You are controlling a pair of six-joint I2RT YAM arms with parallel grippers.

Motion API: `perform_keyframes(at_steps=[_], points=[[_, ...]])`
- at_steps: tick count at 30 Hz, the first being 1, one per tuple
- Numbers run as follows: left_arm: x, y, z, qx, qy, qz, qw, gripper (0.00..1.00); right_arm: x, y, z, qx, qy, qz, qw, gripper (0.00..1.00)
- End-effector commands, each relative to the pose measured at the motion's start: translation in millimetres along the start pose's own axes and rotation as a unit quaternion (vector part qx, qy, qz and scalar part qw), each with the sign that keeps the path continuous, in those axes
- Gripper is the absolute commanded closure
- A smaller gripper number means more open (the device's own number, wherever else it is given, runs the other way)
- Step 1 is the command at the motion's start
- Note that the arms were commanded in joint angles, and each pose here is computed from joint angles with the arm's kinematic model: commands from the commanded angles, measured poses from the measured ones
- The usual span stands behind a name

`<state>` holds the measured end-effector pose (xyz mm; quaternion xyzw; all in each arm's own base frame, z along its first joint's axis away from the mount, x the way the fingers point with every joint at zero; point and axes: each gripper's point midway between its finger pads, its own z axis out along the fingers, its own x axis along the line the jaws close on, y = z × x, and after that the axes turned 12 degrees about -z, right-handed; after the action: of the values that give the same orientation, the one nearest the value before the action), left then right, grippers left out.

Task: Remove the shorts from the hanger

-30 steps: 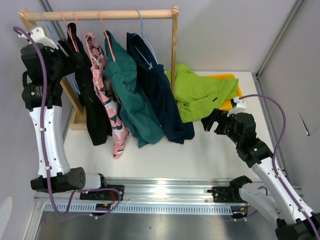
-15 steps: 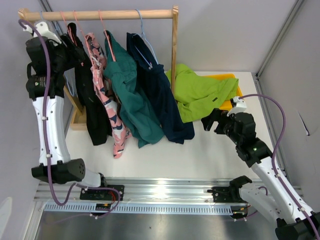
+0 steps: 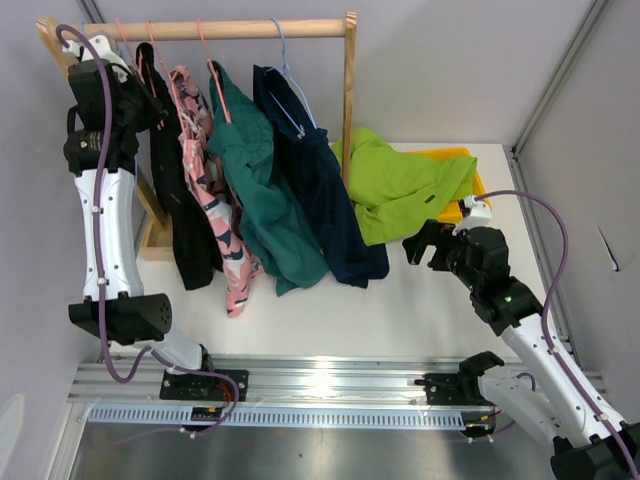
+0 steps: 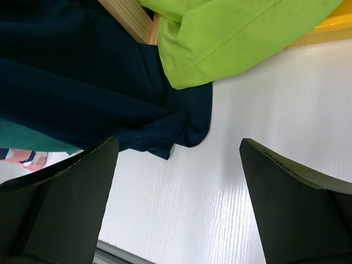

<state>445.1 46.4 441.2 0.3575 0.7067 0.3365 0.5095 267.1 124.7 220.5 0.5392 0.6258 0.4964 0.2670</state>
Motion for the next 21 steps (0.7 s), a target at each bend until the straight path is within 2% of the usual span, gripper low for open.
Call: perform_keyframes(at_steps=[1,4,6,9,10,11,12,13,15,16,19,20,21], points=[[-27.3,43.3,-38.6,-0.073,-0.023,0.013,0.997,1.0,4.3,19.2,-3.8,-0.032,0.005,-0.001,0.999,0.01],[-41.0,58.3,-75.2,-0.107,-0.034,0.019,0.993,1.0,33.0,43.3,-14.3,-0.064,0.069,-0.014,0.995,0.01],[-48.9,63.8,-99.4,-0.12,-0.05,0.017,0.991,1.0,75.5,70.5,-33.3,-0.104,0.166,-0.056,0.979,0.0],[-50.4,65.5,-120.0,-0.123,-0.055,0.013,0.991,1.0,130.3,93.2,-54.3,-0.124,0.255,-0.096,0.954,0.01],[-51.1,65.9,-125.6,-0.124,-0.057,0.012,0.991,1.0,149.1,117.5,-60.6,-0.143,0.269,-0.116,0.945,0.0],[-50.3,64.6,-128.5,-0.122,-0.057,0.01,0.991,1.0,164.5,124.0,-64.9,-0.145,0.28,-0.128,0.94,0.01],[-50.0,65.4,-138.9,-0.128,-0.06,0.009,0.99,1.0,173.3,134.7,-64.4,-0.155,0.264,-0.135,0.942,0.01],[-50.4,66.0,-144.4,-0.132,-0.063,0.007,0.989,1.0,209.0,153.8,-92.4,-0.186,0.304,-0.157,0.921,0.01],[-48.9,63.6,-149.7,-0.132,-0.063,0.006,0.989,1.0,243.7,155.8,-82.5,-0.182,0.295,-0.18,0.921,0.0],[-49.8,62.9,-154.9,-0.133,-0.068,0.005,0.989,1.0,274.2,171.8,-108.3,-0.206,0.327,-0.187,0.903,0.01],[-50.2,59.0,-161.0,-0.131,-0.076,0.001,0.989,1.0,333.7,158.4,-102.2,-0.193,0.341,-0.213,0.895,0.01],[-51.2,55.4,-160.2,-0.125,-0.08,0.0,0.989,1.0,347.2,175.6,-110.0,-0.214,0.347,-0.198,0.891,0.01],[-51.0,53.1,-160.0,-0.121,-0.081,-0.002,0.989,1.0,365.9,162.2,-95.7,-0.201,0.35,-0.207,0.891,0.01]])
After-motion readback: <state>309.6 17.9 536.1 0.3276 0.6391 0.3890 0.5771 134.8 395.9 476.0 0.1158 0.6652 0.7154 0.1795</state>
